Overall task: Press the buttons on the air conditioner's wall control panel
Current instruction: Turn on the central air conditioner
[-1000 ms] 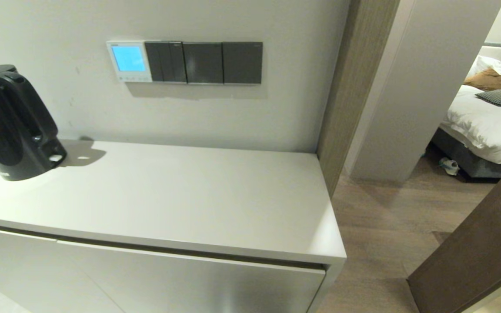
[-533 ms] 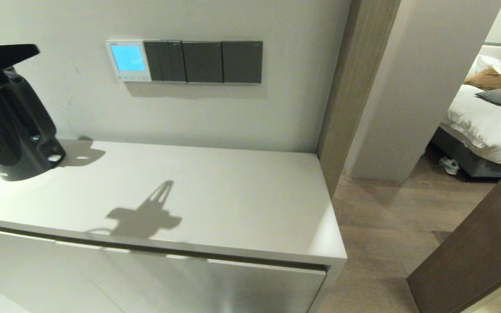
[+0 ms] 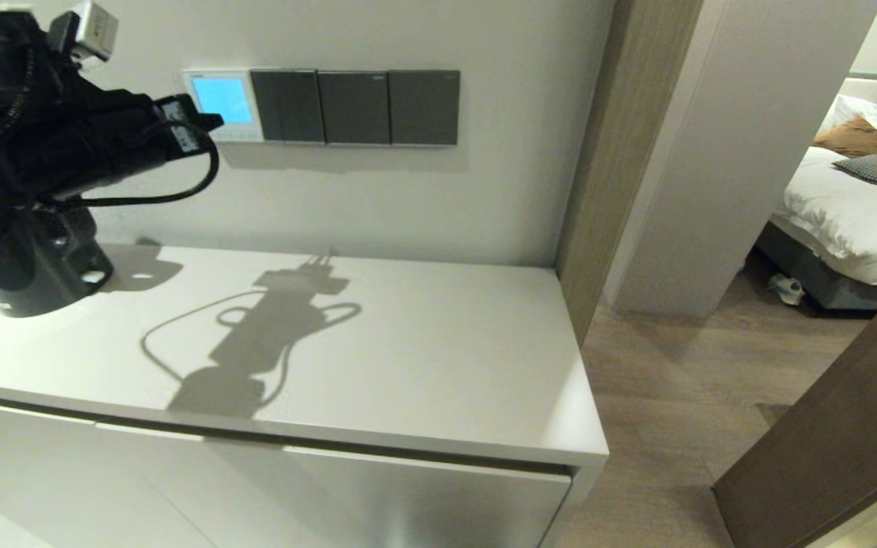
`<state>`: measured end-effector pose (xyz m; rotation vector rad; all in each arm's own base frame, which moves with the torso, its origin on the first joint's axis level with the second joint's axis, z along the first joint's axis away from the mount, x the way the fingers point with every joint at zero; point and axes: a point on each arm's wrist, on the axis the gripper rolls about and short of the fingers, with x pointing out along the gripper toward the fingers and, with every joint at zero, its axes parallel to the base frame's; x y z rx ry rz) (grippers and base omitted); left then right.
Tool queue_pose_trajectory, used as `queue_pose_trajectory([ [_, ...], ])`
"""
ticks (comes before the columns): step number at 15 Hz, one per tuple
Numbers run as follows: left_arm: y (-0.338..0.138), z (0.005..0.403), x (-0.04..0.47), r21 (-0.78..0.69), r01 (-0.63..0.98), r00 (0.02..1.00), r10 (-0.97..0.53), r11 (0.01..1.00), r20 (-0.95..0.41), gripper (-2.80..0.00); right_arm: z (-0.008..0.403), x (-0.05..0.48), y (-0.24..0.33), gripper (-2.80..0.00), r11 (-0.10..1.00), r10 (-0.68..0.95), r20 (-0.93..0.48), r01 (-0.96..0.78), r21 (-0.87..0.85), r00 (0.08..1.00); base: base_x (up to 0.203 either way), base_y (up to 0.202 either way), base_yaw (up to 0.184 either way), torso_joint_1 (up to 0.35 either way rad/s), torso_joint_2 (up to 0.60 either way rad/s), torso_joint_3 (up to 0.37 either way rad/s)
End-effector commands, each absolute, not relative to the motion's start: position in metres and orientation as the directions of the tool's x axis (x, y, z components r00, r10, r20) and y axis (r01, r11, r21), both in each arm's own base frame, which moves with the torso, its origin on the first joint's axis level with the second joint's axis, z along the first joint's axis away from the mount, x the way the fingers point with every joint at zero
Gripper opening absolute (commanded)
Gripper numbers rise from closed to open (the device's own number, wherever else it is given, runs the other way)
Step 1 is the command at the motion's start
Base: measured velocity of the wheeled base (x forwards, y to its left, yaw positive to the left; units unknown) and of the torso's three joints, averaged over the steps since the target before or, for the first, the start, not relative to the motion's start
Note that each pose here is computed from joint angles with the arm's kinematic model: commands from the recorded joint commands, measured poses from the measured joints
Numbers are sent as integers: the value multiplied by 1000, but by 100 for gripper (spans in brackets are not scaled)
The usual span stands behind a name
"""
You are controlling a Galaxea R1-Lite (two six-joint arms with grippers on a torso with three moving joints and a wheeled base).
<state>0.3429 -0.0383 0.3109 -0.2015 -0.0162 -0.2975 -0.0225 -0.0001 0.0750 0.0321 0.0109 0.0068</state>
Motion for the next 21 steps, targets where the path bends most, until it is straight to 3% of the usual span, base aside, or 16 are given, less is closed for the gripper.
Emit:
queue_pose_trajectory([
  [1,-40,289,371,-207,281,958,-287,937,2,-280,75,-22,0,-280,999,8,-14,-7,32,1000,0,0,0,0,0,0],
  [9,-56,306,364,-204,320,946,-322,925,26,-280,75,-22,0,-280,999,8,-14,-7,32,1000,0,0,0,0,0,0],
  [21,-60,295,389,-195,227,973,-228,954,18,-280,75,-22,0,-280,999,8,-14,-7,32,1000,0,0,0,0,0,0],
])
